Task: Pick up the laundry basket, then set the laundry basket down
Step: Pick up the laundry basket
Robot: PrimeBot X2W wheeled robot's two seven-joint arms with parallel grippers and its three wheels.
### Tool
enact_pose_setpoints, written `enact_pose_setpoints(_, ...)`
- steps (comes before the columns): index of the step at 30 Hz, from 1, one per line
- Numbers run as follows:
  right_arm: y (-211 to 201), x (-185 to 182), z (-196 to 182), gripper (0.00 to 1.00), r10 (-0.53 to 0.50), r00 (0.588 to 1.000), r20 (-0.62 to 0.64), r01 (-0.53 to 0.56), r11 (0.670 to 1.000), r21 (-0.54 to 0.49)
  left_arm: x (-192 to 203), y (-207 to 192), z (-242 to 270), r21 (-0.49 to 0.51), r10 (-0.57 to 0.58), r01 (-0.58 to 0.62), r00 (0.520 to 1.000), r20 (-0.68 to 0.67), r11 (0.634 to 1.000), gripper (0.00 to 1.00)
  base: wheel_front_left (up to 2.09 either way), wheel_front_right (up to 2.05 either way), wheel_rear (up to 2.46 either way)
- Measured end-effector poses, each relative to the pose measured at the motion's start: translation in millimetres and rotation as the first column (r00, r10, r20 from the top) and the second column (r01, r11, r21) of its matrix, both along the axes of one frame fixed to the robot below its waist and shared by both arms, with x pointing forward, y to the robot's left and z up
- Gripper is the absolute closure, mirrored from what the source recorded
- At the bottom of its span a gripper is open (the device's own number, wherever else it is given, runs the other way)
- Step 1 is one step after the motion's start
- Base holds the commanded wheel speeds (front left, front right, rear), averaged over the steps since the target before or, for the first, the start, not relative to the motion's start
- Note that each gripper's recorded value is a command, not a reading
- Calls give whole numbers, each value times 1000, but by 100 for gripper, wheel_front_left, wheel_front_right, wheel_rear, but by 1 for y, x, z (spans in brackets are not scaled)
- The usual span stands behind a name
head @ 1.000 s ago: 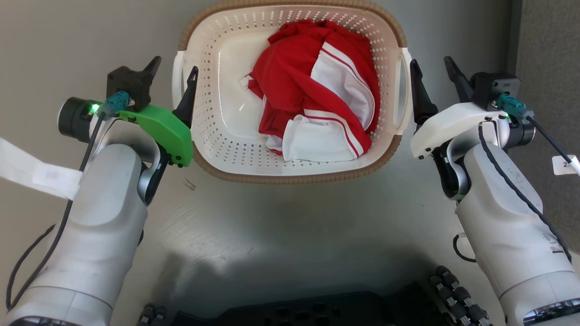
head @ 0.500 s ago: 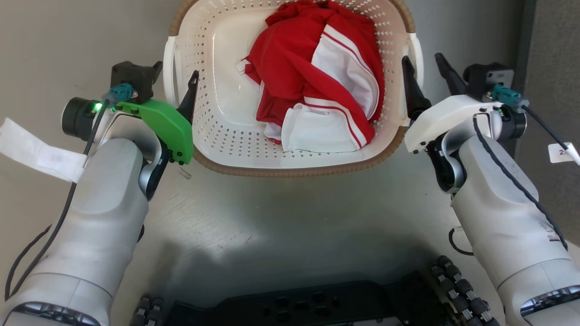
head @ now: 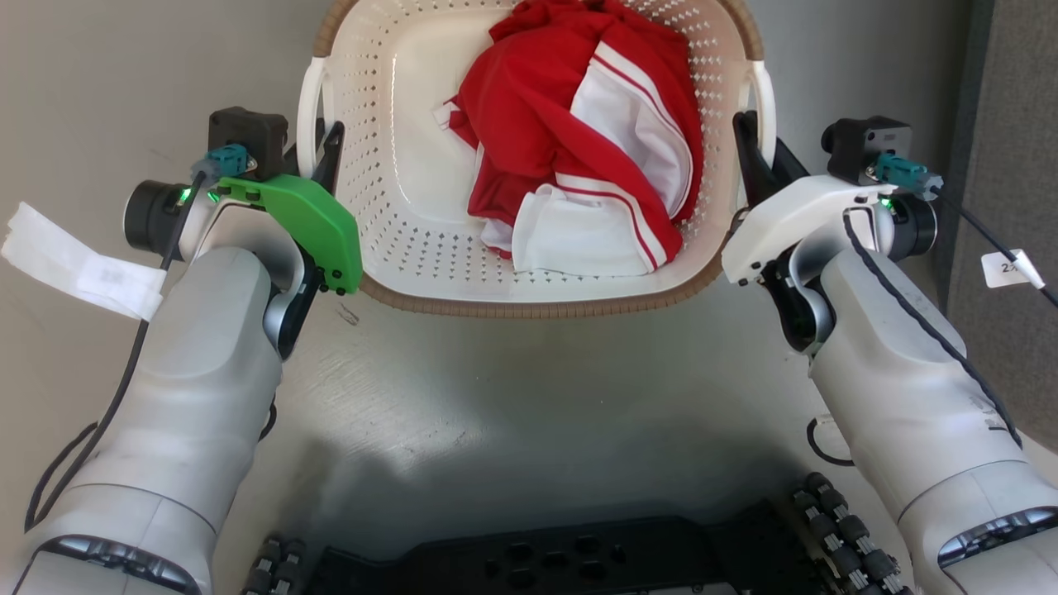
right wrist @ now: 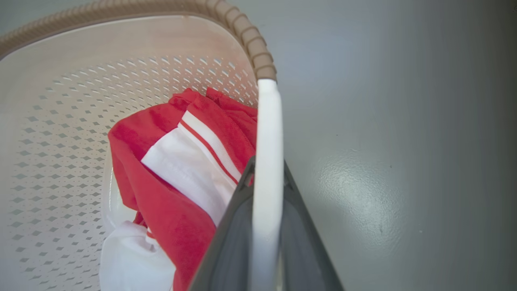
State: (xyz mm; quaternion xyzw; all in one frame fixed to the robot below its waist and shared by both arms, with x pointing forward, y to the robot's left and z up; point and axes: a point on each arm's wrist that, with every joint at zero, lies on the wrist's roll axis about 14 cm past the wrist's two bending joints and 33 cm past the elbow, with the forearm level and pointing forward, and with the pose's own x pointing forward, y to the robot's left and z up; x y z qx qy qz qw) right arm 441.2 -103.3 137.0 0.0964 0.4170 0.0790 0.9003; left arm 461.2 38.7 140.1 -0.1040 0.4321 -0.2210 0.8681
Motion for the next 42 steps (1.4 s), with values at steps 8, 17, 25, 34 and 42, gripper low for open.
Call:
enact_pose_setpoints(8, 1, -5, 5, 100, 17, 1000, -15, -17, 1000, -10, -4, 0, 7, -3, 13, -14, 1000, -21, 1000, 100, 0, 0, 0)
enact_pose_setpoints(17, 4, 0, 25, 100, 52, 999, 8, -52, 999, -6, -8, -1, 25, -2, 25, -25, 998, -66, 1000, 100, 0, 0, 0)
enact_pose_setpoints(25, 5, -5, 46, 100, 90, 996, 8, -90, 996, -11, -23, 0, 45, 2, 34, -34, 991, -127, 999, 100, 0, 0, 0)
enact_pose_setpoints(34, 5, -12, 74, 100, 95, 995, -5, -95, 995, 4, -32, 2, 75, -4, 44, -45, 987, -157, 999, 100, 0, 0, 0)
enact_pose_setpoints(42, 3, -22, 95, 100, 87, 996, -33, -87, 996, 8, -37, 0, 104, -10, 31, -33, 988, -154, 999, 100, 0, 0, 0)
